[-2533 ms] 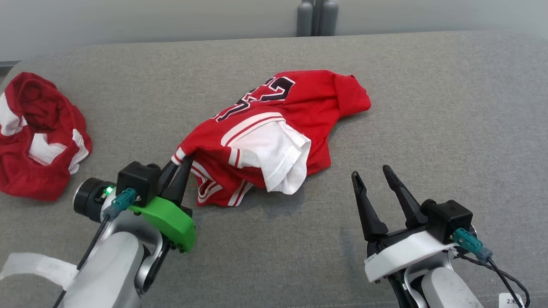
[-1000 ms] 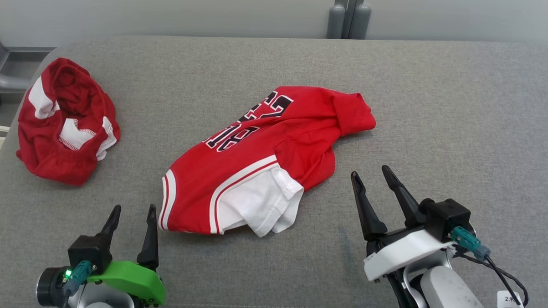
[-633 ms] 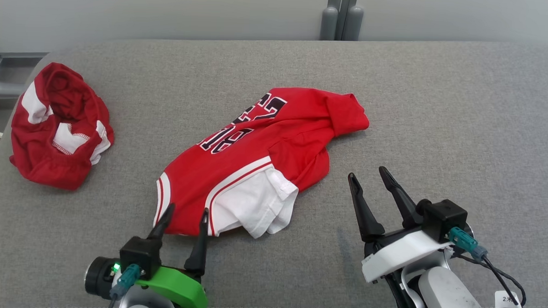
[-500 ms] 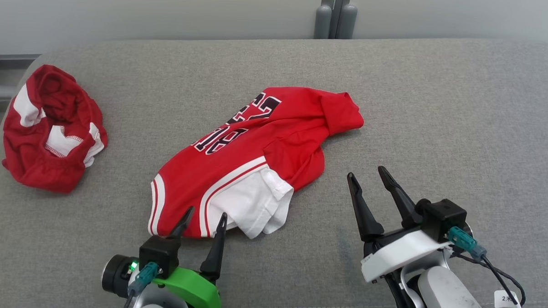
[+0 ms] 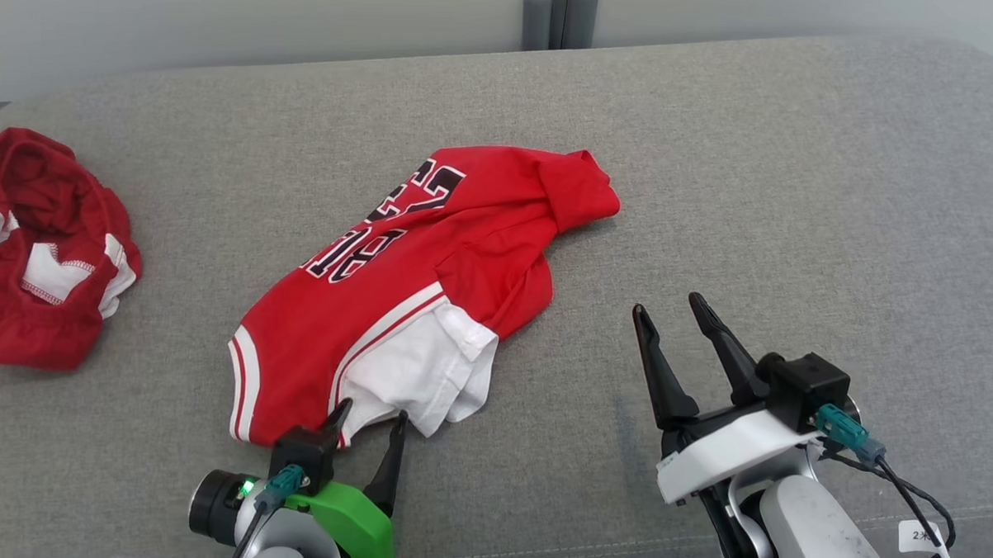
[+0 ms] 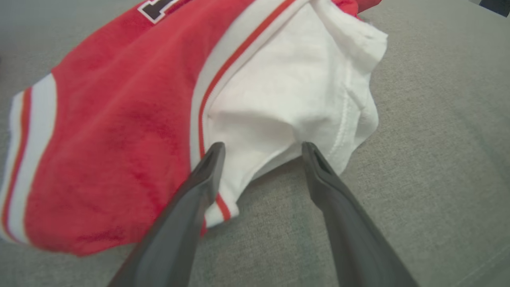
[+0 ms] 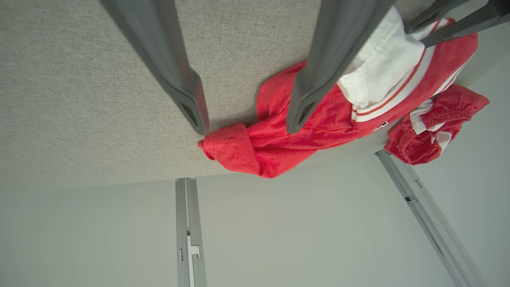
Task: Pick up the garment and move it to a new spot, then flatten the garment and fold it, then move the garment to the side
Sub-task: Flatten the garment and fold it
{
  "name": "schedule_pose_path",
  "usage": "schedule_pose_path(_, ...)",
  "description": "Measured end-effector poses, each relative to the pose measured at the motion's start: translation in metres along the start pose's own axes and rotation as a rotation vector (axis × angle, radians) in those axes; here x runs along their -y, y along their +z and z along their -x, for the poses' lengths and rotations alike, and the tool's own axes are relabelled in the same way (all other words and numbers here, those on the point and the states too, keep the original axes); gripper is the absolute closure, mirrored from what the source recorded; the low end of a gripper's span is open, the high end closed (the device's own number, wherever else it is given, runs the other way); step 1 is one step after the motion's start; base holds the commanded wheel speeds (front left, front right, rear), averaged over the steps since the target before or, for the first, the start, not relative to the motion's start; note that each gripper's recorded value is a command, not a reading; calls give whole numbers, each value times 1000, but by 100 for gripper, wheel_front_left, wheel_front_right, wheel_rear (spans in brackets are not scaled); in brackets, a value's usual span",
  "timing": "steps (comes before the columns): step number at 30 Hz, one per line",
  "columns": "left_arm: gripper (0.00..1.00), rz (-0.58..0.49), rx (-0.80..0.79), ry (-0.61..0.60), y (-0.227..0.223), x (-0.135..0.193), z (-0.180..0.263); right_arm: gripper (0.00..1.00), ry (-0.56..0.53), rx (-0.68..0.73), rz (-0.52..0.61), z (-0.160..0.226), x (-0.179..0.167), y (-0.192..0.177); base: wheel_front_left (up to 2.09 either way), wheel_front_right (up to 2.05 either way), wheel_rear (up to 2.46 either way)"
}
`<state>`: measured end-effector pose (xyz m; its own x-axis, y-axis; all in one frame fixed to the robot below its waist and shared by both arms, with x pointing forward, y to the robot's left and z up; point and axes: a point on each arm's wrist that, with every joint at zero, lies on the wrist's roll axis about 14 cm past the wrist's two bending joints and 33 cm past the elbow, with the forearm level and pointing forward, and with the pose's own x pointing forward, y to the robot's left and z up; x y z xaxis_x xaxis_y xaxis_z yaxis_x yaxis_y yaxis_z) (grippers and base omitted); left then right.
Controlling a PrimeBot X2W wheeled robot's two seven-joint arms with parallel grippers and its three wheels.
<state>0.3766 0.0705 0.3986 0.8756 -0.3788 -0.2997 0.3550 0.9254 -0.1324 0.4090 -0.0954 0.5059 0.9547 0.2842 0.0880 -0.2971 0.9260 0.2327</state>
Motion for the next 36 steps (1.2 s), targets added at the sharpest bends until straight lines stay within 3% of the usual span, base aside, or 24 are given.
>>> schedule_pose_path(4, 1, -9, -49, -9, -14, 1, -4, 0, -15, -3, 3, 1, 5, -1, 0, 0, 0)
schedule_pose_path(5, 18, -12, -52, -5, -15, 1, -4, 0, -17, -3, 4, 2, 6, -1, 0, 0, 0)
schedule_pose_path(7, 81, -19, -56, 12, -16, -3, -5, 0, -19, 0, 7, 2, 7, 0, 0, 0, 0)
schedule_pose_path(8, 100, -31, -55, 22, -16, -6, -5, 0, -18, 1, 7, 2, 6, 1, 0, 0, 0)
schedule_pose_path(22, 100, -40, -23, 94, -9, -31, 1, 0, 16, 4, 9, -3, -5, 1, 0, 0, 0)
schedule_pose_path(31, 100, -118, 168, 193, 54, -72, 16, 0, 41, 1, -4, -6, -14, -1, 0, 0, 0)
schedule_pose_path(36, 100, -121, 169, 205, 54, -72, 37, 0, 65, -6, -14, -7, -23, -4, 0, 0, 0)
